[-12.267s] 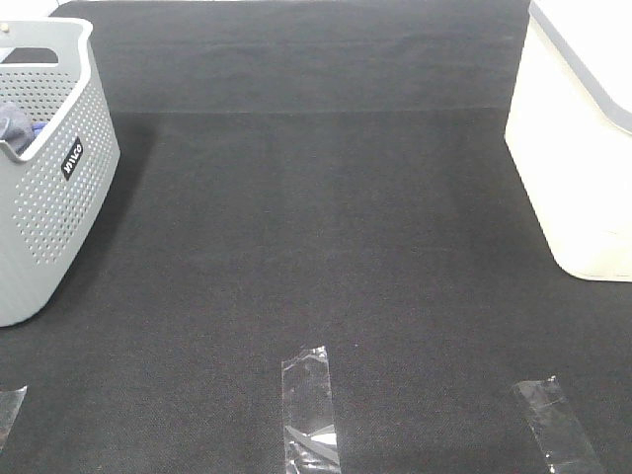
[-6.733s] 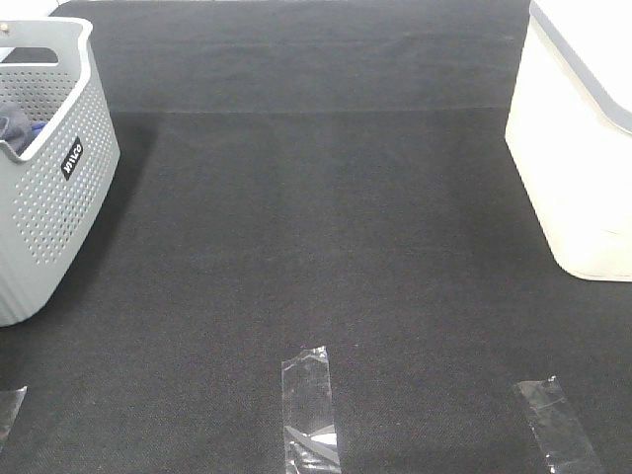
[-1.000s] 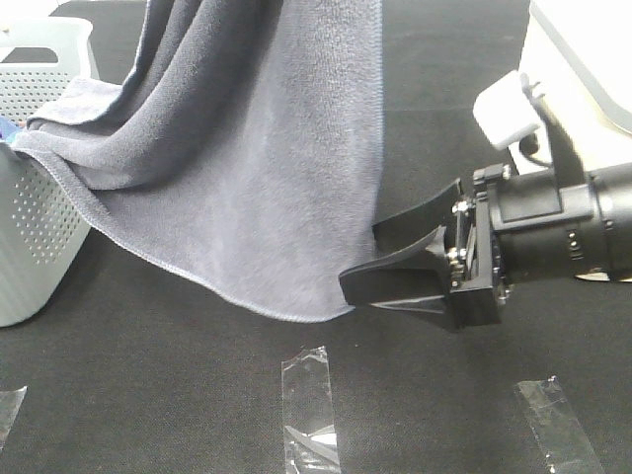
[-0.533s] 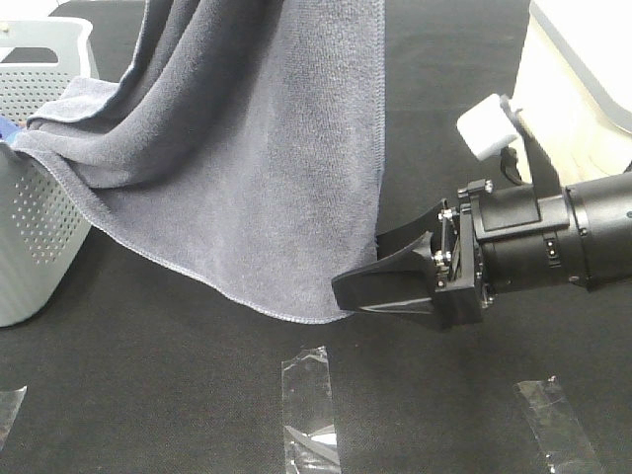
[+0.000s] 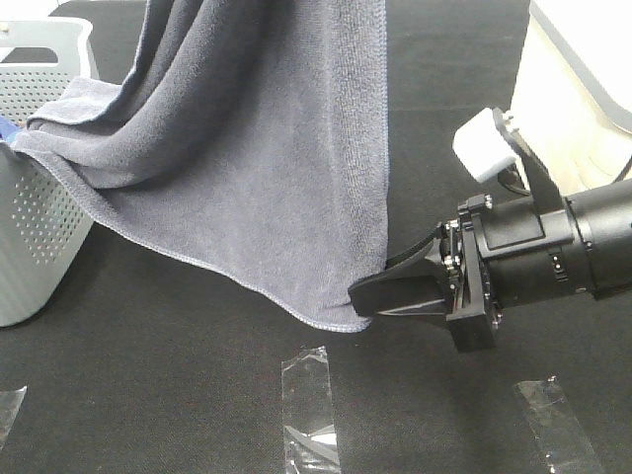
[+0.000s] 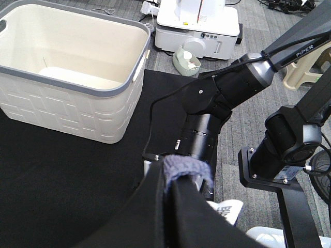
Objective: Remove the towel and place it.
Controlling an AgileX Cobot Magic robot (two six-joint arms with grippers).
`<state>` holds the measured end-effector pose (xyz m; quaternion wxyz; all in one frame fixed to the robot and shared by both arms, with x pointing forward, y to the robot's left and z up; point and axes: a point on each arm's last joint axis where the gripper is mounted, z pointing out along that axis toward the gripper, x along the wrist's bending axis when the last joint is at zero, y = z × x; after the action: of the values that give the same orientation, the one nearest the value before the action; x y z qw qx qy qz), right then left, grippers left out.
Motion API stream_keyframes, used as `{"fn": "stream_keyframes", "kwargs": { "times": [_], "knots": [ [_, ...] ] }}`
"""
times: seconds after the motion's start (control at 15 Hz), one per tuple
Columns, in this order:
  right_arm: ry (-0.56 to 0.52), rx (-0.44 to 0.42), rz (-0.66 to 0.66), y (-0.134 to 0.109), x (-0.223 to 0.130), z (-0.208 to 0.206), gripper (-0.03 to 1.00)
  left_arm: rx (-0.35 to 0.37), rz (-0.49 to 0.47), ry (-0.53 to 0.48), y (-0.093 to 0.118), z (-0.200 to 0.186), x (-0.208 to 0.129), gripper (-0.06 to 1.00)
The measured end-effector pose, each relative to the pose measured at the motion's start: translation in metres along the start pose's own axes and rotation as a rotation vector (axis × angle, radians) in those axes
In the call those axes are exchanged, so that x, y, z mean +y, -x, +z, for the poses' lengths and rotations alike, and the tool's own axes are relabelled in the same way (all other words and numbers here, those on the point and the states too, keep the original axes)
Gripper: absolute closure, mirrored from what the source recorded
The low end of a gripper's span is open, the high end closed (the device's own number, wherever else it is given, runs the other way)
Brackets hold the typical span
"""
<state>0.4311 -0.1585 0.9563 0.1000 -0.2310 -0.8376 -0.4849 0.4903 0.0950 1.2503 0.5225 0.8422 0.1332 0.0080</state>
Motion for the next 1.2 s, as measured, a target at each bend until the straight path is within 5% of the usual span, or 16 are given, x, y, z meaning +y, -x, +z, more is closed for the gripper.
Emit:
{"fn": "stream_keyframes", "kwargs": {
  "times": [0.13, 0.33, 0.47, 0.93, 1.2],
  "knots": [
    [-0.002, -0.006, 0.04, 0.001, 0.0, 0.0, 0.79, 0.001, 0.0, -0.001, 0.0, 0.0, 0.0, 0.94],
    [-0.009, -0.037, 0.1, 0.003, -0.001, 0.0, 0.55, 0.001, 0.0, -0.001, 0.0, 0.0, 0.0, 0.94],
    [-0.017, -0.034, 0.094, 0.003, -0.002, 0.0, 0.5, 0.001, 0.0, -0.001, 0.0, 0.0, 0.0, 0.94],
    [-0.024, -0.038, -0.001, -0.008, 0.004, -0.01, 0.65, 0.011, 0.004, -0.01, -0.001, 0.0, -0.001, 0.94],
    [-0.034, -0.073, 0.003, -0.004, 0.002, -0.009, 0.64, 0.011, 0.001, -0.01, -0.001, 0.0, -0.001, 0.94]
  ]
}}
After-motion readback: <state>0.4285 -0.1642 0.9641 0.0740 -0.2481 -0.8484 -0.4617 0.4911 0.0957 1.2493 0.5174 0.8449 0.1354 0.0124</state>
